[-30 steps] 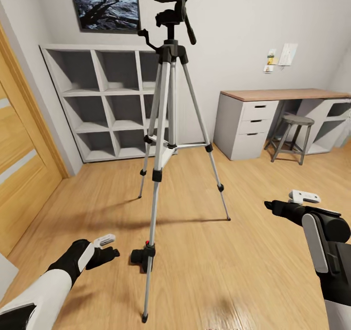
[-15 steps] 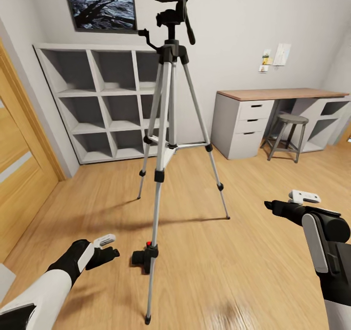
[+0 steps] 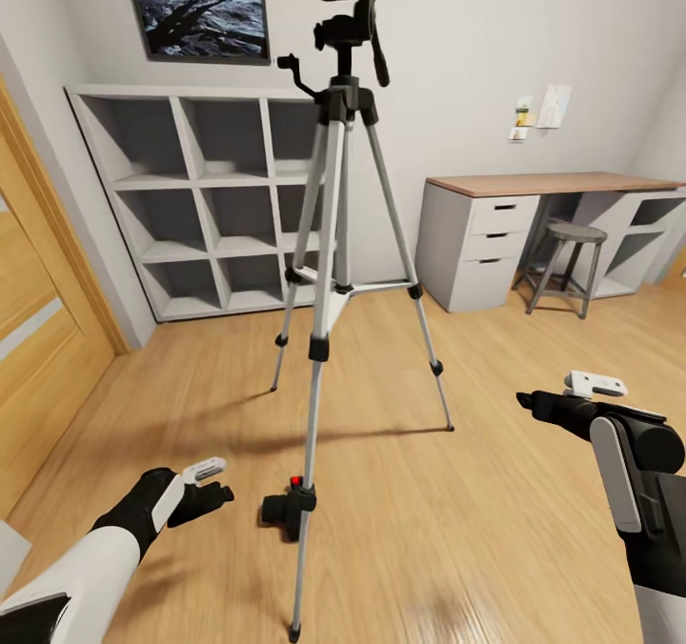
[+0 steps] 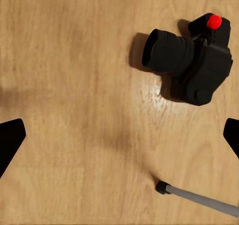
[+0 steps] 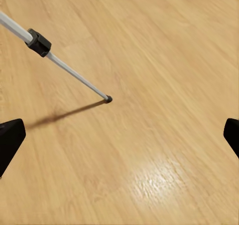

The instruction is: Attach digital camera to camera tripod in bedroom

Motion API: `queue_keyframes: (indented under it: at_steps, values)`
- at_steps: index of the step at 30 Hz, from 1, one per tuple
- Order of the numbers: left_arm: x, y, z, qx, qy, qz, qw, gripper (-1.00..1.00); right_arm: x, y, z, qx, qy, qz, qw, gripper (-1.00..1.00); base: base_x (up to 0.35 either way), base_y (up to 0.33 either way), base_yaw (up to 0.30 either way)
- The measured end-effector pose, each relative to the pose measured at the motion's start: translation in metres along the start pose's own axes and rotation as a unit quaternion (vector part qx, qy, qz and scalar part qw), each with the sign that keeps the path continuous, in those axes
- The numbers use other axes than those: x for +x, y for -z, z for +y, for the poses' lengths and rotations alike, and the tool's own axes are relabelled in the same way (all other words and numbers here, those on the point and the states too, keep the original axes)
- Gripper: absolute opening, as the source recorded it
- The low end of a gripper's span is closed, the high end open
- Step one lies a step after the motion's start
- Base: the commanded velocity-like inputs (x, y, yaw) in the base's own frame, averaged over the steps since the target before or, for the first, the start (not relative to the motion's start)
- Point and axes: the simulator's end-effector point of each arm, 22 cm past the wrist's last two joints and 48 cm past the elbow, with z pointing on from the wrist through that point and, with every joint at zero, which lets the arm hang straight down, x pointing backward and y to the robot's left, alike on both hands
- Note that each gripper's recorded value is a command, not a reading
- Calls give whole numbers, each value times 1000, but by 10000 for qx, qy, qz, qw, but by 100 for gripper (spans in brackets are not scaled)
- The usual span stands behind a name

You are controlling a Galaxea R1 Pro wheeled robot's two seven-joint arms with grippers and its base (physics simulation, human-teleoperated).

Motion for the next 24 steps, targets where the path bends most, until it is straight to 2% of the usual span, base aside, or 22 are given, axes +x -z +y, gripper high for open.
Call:
queue_keyframes:
  at_steps: [11,21,24]
  values:
    - [2,-1,-10,59,-9,6,10000,100,0,0,0,0,-4,1,10000,100,48,41,0]
    - [0,-1,-33,153,-39,-17,9999,100,0,0,0,6,-1,0,10000,100,6,5,0]
    - [3,-3,-48,132,-68,-11,9999,100,0,0,0,8,0,0,10000,100,1,1,0]
